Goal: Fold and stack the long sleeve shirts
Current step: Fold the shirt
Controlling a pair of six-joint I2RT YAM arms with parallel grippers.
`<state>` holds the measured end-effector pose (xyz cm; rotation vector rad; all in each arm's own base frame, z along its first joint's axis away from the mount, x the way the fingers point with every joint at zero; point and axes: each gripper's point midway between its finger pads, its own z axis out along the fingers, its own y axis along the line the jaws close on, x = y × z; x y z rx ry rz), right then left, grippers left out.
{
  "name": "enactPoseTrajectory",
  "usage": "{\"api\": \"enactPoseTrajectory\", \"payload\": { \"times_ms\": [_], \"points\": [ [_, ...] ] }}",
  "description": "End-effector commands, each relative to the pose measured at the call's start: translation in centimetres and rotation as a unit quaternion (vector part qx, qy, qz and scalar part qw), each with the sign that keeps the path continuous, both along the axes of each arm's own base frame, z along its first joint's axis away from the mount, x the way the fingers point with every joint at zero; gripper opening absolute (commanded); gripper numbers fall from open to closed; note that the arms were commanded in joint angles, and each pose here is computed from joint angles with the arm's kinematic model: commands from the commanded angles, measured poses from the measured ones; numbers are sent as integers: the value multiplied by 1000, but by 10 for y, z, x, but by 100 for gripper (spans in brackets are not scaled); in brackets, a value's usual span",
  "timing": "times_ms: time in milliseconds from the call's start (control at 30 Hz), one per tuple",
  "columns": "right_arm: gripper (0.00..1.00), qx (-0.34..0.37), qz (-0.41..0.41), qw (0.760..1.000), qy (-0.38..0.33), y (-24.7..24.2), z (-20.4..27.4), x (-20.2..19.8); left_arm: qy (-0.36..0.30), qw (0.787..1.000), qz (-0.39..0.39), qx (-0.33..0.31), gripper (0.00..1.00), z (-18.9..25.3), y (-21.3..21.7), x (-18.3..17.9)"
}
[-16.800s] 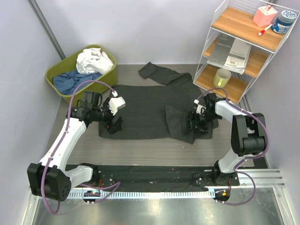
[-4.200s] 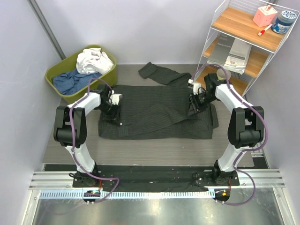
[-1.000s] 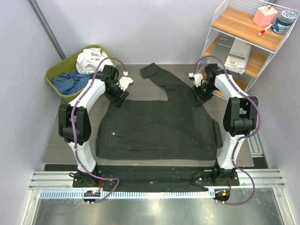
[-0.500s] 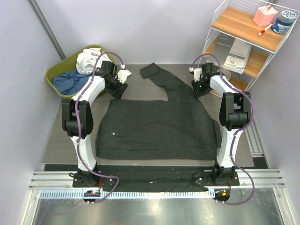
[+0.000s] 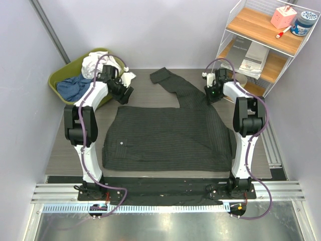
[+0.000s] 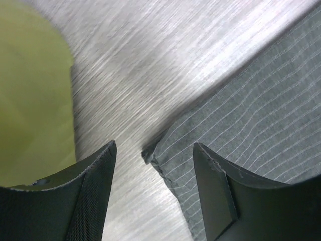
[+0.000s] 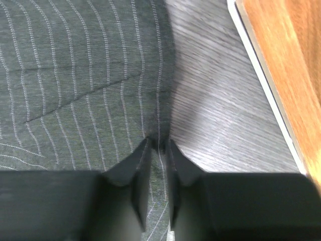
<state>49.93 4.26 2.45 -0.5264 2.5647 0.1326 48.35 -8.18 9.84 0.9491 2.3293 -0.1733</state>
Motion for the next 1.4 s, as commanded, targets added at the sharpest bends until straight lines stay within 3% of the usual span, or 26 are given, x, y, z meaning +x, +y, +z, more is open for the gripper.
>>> {"api": "enactPoseTrajectory", "payload": {
  "times_ms": [0,33,100,400,733,833,967,1200,1367],
  "points": [
    [11,20,23,1000,1,11,-3,0,5,996,-79,-30,64,-4,-11,4],
    [8,22,28,999,3,13,-4,-3,42,995,-89,-29,63,-20,-10,-5],
    [1,24,36,999,4,14,-2,-5,39,993,-107,-20,61,-17,-11,3],
    [1,33,43,998,-14,18,17,-2,43,986,-153,58,54,-48,10,17],
    [1,29,51,998,-14,17,22,-4,77,976,-193,64,36,-60,11,1],
    [1,35,57,998,-20,20,30,-2,74,976,-197,57,26,-55,9,0],
    [1,47,69,996,-36,26,52,-1,44,979,-193,48,1,-33,4,7],
    [1,72,95,989,-83,35,109,-8,-11,981,-188,55,0,9,9,8],
    [1,62,113,987,-95,34,130,-29,-26,978,-200,57,0,27,13,-14]
  ]
}}
